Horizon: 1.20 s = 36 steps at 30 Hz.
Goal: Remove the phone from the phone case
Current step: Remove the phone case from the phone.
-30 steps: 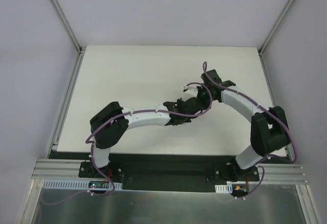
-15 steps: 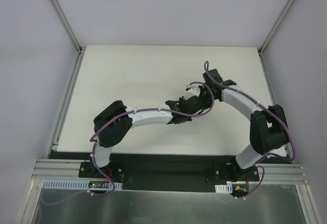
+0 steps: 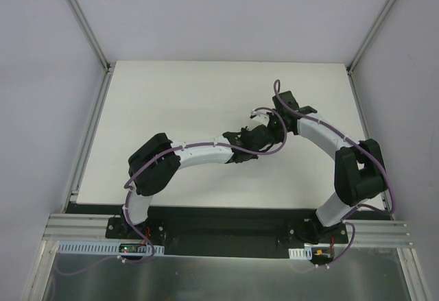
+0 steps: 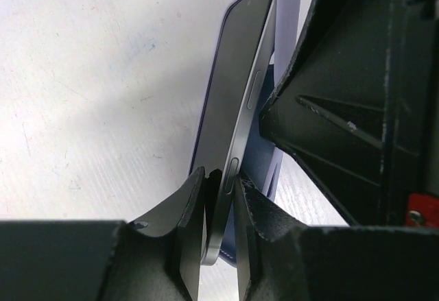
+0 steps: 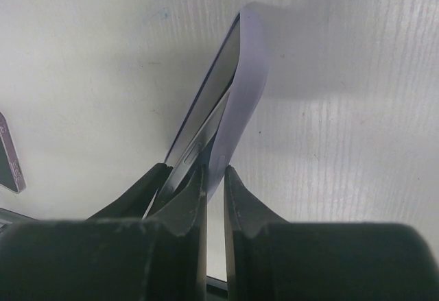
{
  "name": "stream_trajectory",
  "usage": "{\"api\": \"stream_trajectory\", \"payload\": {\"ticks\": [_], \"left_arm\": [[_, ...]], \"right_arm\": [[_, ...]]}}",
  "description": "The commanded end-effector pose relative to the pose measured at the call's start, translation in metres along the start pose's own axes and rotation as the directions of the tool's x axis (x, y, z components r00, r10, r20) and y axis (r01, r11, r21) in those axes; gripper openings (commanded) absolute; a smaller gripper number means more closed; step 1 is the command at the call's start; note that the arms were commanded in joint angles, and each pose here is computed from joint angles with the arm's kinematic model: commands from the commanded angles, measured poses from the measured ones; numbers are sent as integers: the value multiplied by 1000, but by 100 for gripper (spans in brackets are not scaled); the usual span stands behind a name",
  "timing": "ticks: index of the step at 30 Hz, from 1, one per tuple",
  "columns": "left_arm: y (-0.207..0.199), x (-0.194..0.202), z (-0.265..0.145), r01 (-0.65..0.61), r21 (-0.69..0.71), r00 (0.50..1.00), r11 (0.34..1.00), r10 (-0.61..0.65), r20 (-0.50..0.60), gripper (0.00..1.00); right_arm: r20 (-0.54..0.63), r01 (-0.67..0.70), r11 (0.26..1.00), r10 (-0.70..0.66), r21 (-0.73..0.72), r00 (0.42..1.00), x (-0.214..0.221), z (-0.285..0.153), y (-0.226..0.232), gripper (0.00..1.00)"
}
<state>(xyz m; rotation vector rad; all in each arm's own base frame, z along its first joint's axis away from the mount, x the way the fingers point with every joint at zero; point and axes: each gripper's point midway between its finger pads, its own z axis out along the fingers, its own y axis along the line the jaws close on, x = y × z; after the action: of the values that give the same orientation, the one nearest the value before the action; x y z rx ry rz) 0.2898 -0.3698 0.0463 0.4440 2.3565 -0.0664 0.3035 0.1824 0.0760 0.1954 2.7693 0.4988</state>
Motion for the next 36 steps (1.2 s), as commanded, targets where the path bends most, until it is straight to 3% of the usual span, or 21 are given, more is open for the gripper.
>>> {"api": "stream_trajectory", "payload": {"ticks": [1, 13, 19, 24, 26, 27, 31, 36], "left_arm": [[176, 119, 12, -427, -403, 835, 810, 181, -520, 0], [147, 123, -3, -152, -213, 836, 965, 10, -548, 0], [146, 125, -6, -106, -266, 849, 958, -52, -527, 0], [145, 121, -13, -132, -304, 871, 943, -37, -490, 0], [143, 119, -15, -127, -300, 875, 945, -35, -482, 0], [142, 118, -16, -122, -300, 877, 946, -39, -480, 0], [139, 111, -20, -110, -284, 885, 953, -36, -464, 0], [127, 100, -22, -92, -223, 887, 970, -22, -461, 0]], "right_arm": [[-94, 45, 995, -36, 90, 995, 21, -28, -18, 1], [-109, 44, 991, -30, 127, 994, 19, -20, -20, 1], [-129, 77, 971, -48, 228, 990, 26, -15, -30, 16], [-139, 67, 968, -34, 241, 990, 33, -7, -32, 18], [-119, 47, 980, -24, 195, 993, 31, -9, -22, 23], [-115, 42, 984, -22, 175, 993, 31, -9, -19, 33], [-67, 23, 999, -20, 40, 998, 23, -21, 10, 53], [4, 32, 993, -31, -117, 1000, 19, -35, 40, 59]]}}
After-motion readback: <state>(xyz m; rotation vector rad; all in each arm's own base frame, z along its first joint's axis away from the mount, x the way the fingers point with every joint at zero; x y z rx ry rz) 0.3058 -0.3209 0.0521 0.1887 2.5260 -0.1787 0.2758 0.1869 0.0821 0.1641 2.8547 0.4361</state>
